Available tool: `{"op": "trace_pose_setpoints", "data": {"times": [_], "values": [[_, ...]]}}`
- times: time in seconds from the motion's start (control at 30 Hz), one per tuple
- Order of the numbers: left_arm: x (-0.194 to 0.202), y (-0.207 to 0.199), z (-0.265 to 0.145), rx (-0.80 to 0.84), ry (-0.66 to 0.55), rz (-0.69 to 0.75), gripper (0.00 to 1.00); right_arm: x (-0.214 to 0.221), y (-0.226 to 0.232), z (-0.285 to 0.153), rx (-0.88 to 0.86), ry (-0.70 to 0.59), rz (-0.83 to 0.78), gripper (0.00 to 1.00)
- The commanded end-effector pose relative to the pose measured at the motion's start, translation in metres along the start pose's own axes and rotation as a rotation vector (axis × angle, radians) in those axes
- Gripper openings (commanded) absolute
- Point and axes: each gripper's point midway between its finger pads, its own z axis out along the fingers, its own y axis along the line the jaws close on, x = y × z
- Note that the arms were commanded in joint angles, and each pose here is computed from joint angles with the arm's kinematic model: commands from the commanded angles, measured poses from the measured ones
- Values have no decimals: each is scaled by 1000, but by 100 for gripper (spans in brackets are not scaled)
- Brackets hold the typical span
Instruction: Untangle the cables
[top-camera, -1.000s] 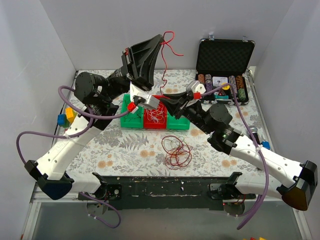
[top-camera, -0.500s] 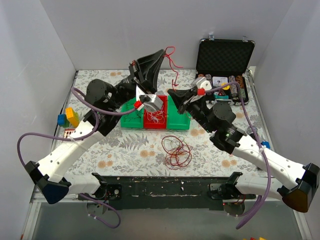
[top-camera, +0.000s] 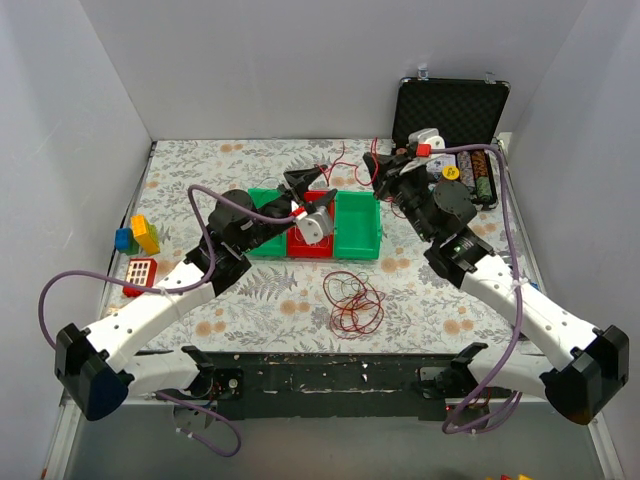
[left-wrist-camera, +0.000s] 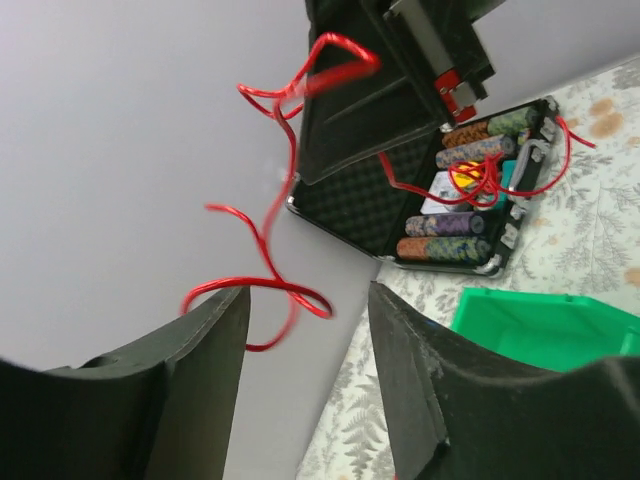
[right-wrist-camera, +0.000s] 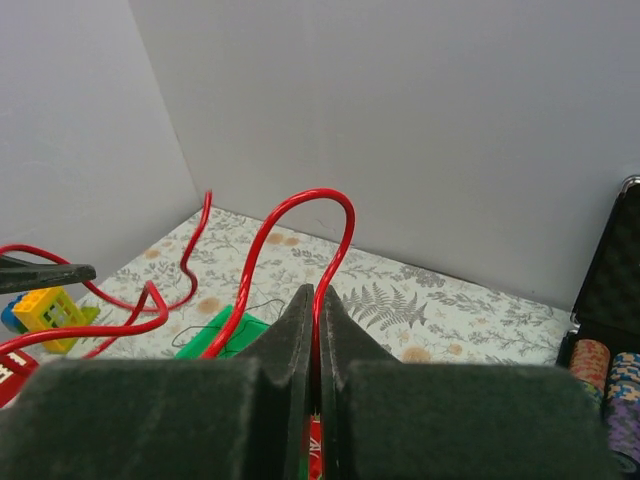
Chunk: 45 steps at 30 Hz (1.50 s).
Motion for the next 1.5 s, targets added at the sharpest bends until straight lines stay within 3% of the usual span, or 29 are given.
{"op": "trace_pose_setpoints", "data": {"times": [0.0,0.07,0.13,0.23,0.33,0.53,0.8,1.1,1.47], "values": [[8,-8,1,37,65,-96,56,-24,0,14,-17,-73,48,1],[9,-9,-1,38,74,-114,64,-15,-3,17,-12,-55,57,1],[9,-16,-5,72,81,-128,78,-6,-6,20,-9,-45,64,1],[6,-26,-11,116,74,-138,83,4,-8,24,-3,-35,72,1],[6,-29,-17,132,83,-151,98,13,-14,28,13,-19,81,1],[-11,-31,-35,149,42,-168,98,41,-21,34,36,21,116,1],[-13,-64,-56,298,58,-230,98,64,-33,39,68,29,212,1],[-12,-36,-45,171,77,-239,98,74,-37,33,80,43,229,1],[-9,-31,-46,154,86,-195,98,90,-51,44,134,46,322,1]]}}
